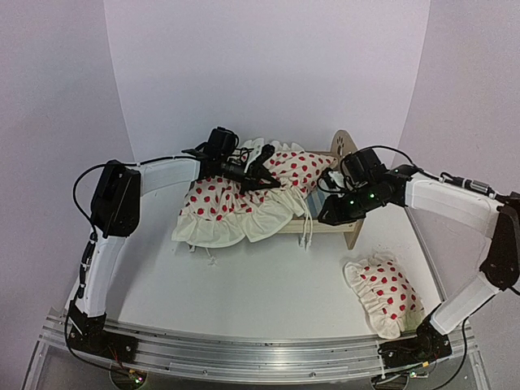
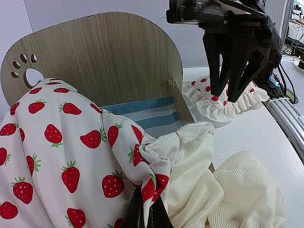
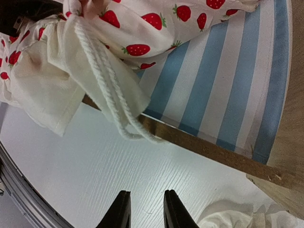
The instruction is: Set up the pet bed
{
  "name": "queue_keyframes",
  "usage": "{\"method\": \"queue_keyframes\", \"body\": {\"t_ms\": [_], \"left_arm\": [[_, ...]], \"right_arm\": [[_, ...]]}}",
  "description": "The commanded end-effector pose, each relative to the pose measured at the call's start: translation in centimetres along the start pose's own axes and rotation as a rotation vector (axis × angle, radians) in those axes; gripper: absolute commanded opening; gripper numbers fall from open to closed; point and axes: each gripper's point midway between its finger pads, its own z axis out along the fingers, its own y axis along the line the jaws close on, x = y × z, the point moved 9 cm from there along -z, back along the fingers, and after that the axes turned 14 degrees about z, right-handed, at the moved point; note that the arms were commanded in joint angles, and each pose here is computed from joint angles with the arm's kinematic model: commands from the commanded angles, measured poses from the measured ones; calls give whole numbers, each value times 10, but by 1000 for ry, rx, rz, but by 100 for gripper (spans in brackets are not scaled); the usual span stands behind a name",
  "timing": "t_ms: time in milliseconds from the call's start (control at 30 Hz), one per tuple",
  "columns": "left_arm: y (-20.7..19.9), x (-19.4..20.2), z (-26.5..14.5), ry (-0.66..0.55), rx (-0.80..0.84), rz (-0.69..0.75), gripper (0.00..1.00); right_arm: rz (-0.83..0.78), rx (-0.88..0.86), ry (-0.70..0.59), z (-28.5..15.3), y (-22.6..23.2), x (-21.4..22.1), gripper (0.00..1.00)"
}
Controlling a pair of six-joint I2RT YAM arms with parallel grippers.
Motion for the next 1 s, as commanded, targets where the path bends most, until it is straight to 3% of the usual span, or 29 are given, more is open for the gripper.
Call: {"method": "queue_keyframes", "body": {"t_ms": [0, 267, 667, 733, 900, 967], "left_arm": [[9, -21, -11, -30, -18, 47, 0], [10, -21, -12, -22, -35, 53, 0], [12, -20, -10, -25, -47, 41, 0], [12, -20, -10, -26, -49, 43, 0], [13, -21, -11, -28, -53, 42, 0], [13, -22, -10, -34, -48, 39, 0]], "right_arm": [[-102, -74, -95, 10, 7, -8, 31], [-248, -37, -84, 34, 5, -17, 33], [-267, 6, -81, 54, 4, -28, 27], [-268, 8, -85, 55, 4, -29, 24], [-283, 60, -128, 48, 3, -35, 1], [-284, 125, -180, 34, 2, -42, 0]]}}
